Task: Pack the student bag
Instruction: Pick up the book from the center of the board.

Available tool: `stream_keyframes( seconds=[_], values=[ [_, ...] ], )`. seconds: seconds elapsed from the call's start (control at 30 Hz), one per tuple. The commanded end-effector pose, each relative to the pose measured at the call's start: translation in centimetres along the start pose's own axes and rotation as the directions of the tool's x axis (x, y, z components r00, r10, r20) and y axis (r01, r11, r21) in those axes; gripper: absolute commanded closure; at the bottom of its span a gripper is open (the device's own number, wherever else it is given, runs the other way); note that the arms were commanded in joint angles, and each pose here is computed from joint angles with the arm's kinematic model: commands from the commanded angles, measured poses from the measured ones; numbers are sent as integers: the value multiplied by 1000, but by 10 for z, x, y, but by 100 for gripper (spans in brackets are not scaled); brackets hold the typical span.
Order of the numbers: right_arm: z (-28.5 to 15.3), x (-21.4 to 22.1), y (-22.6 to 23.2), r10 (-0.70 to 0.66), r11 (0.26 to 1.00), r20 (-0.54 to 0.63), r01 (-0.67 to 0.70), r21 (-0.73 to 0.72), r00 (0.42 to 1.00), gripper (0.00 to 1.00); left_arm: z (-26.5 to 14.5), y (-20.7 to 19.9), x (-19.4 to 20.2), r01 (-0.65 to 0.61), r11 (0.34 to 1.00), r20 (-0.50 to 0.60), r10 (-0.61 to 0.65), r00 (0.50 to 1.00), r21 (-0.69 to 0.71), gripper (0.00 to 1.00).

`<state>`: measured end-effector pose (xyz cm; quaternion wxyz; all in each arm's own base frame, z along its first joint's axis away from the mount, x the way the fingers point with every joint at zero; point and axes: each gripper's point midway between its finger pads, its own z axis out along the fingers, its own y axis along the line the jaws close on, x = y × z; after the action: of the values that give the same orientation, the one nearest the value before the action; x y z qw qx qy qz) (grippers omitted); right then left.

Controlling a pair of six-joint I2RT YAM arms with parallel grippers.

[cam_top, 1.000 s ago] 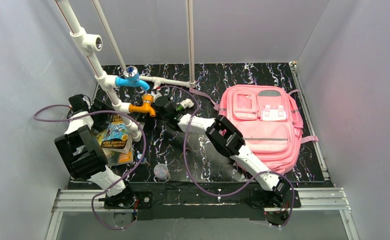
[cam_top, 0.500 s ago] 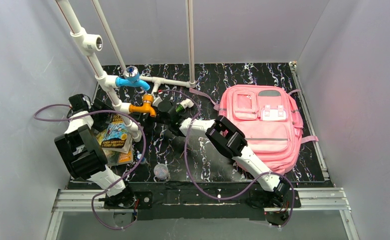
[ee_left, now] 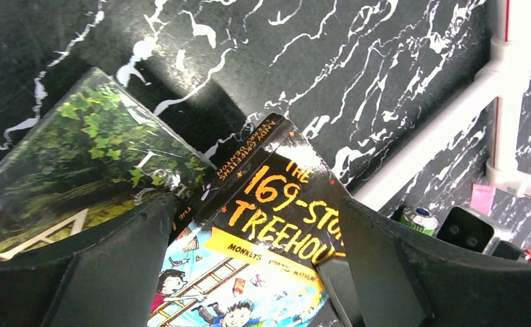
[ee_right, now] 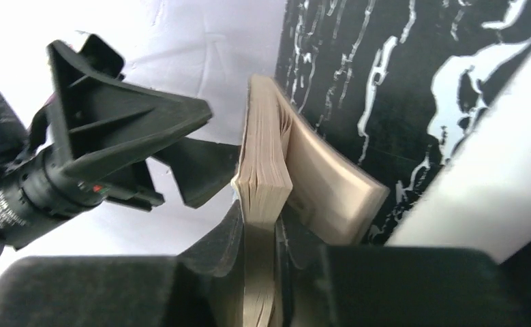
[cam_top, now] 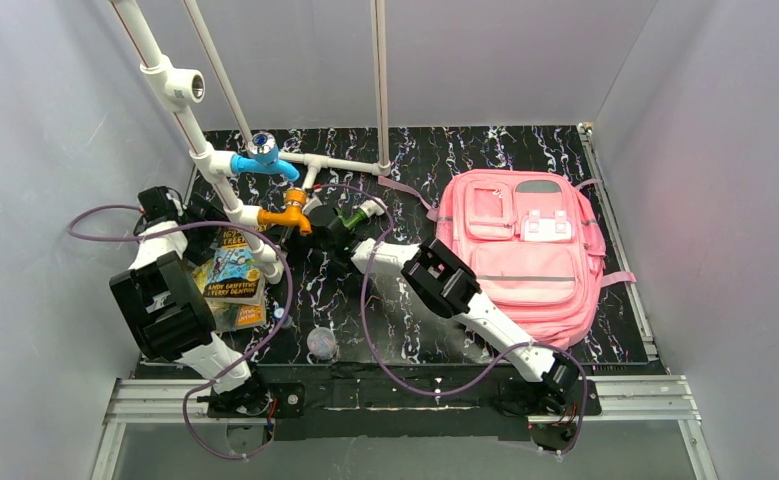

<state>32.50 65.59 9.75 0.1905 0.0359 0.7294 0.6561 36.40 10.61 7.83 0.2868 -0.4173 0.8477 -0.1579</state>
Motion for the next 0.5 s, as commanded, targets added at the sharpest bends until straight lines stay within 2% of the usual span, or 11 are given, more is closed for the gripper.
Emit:
stream_keyframes(
  seconds=[0.0, 0.03, 0.17, 0.27, 0.33, 0.37, 0.43, 0.47],
  values=[
    [14, -24, 43, -54, 995, 86, 61, -82, 995, 92, -31, -7, 13, 4, 999, -47, -5, 999, -36, 10],
    [15, -29, 48, -54, 994, 100, 63, -87, 994, 99, -36, -11, 9, 5, 999, -33, -6, 999, -33, 10],
    [15, -63, 77, -60, 991, 167, 79, -110, 984, 99, -67, -33, -18, 4, 1000, 51, -3, 999, -26, 8],
    [4, -89, 97, -60, 989, 212, 87, -118, 975, 99, -101, -38, -36, 16, 996, 127, -5, 992, -85, 10],
    [-6, -110, 121, -48, 987, 255, 85, -137, 966, 99, -129, -43, -46, 68, 994, 230, -47, 972, -86, 10],
    [-10, -123, 140, -24, 982, 272, 74, -174, 962, 99, -149, -51, -47, 90, 995, 286, -72, 955, -50, 2],
    [-23, -132, 167, -10, 969, 281, 79, -236, 960, 99, -181, -56, -50, 74, 996, 340, -52, 939, -53, 2],
    [-29, -136, 169, -19, 971, 296, 88, -221, 955, 99, -207, -56, -54, 62, 995, 405, -25, 914, -77, 2]
  ],
)
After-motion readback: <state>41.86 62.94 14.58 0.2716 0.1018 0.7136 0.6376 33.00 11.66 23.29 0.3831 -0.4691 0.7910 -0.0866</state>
